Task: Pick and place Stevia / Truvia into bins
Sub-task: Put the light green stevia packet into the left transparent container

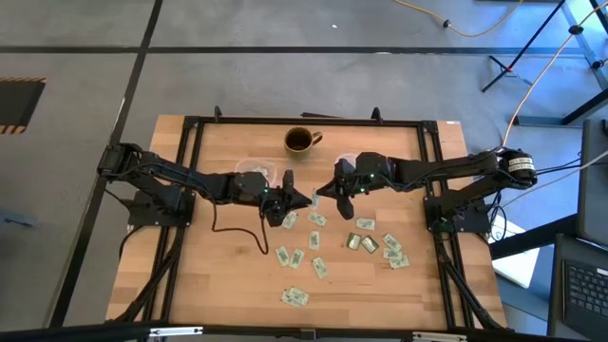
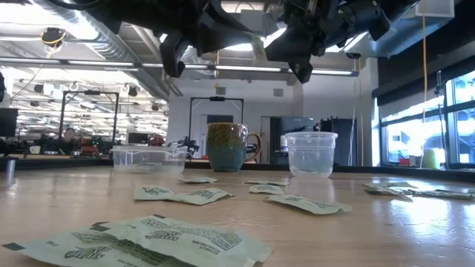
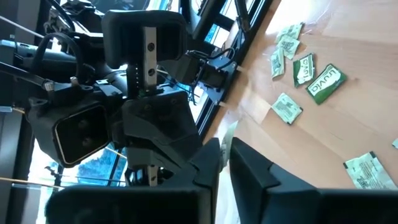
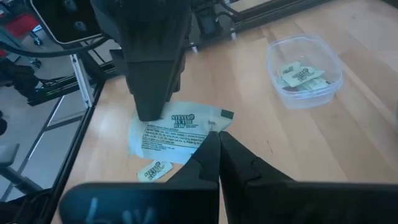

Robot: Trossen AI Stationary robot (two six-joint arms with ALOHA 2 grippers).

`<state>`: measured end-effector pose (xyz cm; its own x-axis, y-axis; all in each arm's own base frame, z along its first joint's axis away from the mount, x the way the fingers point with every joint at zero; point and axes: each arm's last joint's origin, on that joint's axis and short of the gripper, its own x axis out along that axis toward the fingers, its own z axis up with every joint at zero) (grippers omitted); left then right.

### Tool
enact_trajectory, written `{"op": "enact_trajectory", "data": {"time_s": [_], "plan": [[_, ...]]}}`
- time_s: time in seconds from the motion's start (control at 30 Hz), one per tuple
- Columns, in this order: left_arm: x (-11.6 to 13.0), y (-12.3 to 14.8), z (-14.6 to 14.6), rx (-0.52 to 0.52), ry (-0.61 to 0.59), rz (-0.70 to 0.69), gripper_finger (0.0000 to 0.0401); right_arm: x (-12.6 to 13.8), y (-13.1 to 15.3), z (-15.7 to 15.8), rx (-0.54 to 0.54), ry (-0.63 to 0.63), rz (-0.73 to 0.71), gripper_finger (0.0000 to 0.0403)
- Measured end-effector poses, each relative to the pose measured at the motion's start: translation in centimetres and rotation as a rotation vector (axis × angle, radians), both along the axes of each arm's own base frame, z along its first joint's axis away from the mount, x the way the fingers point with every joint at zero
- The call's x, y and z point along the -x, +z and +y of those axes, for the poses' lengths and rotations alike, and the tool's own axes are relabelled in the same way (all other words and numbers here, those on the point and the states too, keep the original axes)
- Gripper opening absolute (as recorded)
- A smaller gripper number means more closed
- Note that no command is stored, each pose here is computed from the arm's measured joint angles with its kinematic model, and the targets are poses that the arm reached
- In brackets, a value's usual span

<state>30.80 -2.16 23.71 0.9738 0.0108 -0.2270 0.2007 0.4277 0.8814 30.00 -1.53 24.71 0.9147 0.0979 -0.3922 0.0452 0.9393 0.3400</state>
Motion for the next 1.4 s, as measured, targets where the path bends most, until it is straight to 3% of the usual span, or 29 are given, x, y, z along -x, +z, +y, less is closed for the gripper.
{"op": "enact_trajectory", "data": {"time_s": [0.27,0.43,0.73,0.87,1.17,1.4], "plan": [[0.0,-0.2,0.0,0.009,0.003,0.016,0.0003,0.0,0.0,0.0,0.007,0.003,0.001,0.0],[0.1,-0.4,0.1,0.071,0.035,0.037,0.0002,0.1,-0.2,0.0,0.078,0.036,0.015,0.0008],[0.2,-0.6,0.2,0.149,0.114,0.05,0.0002,1.4,-0.5,0.0,0.127,0.04,0.129,0.0109],[0.5,-1.2,0.5,0.239,0.239,0.107,0.0002,2.7,-0.4,0.0,0.11,0.019,0.225,0.0133],[2.8,-2.9,2.5,0.407,0.597,0.304,0.0002,4.1,-2.0,0.1,0.076,0.019,0.445,0.0137],[5.1,-2.9,4.5,0.475,0.852,0.368,0.0002,4.4,-2.4,0.1,0.023,-0.046,0.502,0.0137]]}}
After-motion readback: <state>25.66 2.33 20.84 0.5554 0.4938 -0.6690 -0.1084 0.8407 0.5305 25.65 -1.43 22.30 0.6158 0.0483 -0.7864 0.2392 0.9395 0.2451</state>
